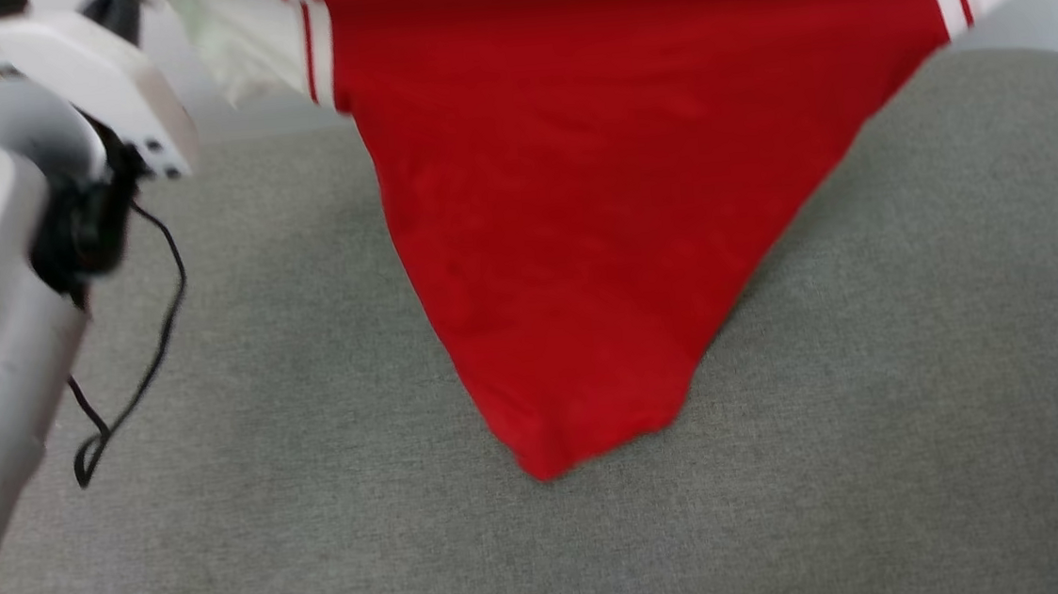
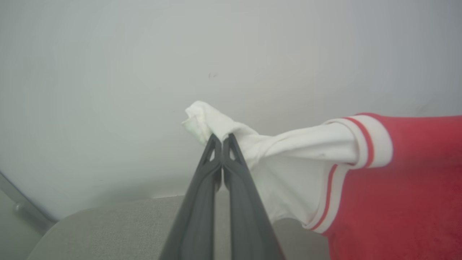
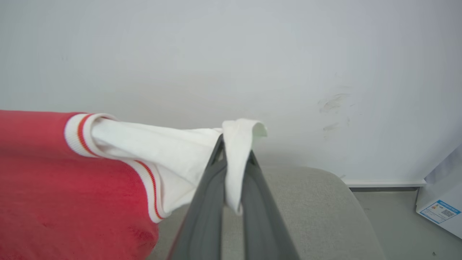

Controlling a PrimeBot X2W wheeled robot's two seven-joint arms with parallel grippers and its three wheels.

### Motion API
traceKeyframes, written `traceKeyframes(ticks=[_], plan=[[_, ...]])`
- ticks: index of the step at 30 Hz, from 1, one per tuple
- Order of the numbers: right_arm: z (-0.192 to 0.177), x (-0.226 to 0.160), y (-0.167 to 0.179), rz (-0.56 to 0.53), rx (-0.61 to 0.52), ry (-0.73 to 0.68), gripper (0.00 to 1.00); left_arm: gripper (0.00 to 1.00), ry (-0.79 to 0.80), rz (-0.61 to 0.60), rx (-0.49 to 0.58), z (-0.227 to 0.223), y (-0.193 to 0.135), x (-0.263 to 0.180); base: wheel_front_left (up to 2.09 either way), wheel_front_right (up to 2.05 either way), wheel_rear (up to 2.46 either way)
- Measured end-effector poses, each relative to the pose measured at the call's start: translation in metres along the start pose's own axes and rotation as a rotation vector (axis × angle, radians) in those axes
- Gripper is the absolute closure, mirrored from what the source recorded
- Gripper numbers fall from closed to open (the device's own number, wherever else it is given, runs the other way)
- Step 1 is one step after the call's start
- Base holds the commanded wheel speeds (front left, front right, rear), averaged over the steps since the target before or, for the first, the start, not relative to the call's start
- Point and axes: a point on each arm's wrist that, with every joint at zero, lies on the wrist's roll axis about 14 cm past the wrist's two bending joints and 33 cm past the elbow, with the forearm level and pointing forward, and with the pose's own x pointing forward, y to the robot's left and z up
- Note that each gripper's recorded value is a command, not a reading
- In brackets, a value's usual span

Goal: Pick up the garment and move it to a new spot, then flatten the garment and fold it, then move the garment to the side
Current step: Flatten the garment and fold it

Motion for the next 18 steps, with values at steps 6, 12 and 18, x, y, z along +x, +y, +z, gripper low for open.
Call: traceKeyframes(ticks=[6, 12, 18], plan=[[0.055, 0.037, 0.011, 0.013, -0.013, -0.164, 1.00, 1.00, -0.131, 0.032, 0.038, 0.043, 0.014, 0.043, 0.00, 0.00, 0.00], [0.108, 0.078, 0.022, 0.022, -0.041, -0.349, 1.00, 1.00, -0.326, 0.044, 0.065, 0.095, 0.020, 0.088, 0.00, 0.00, 0.00], [0.120, 0.110, 0.038, 0.050, -0.059, -0.400, 1.00, 1.00, -0.384, 0.040, 0.067, 0.103, 0.026, 0.120, 0.00, 0.00, 0.00]])
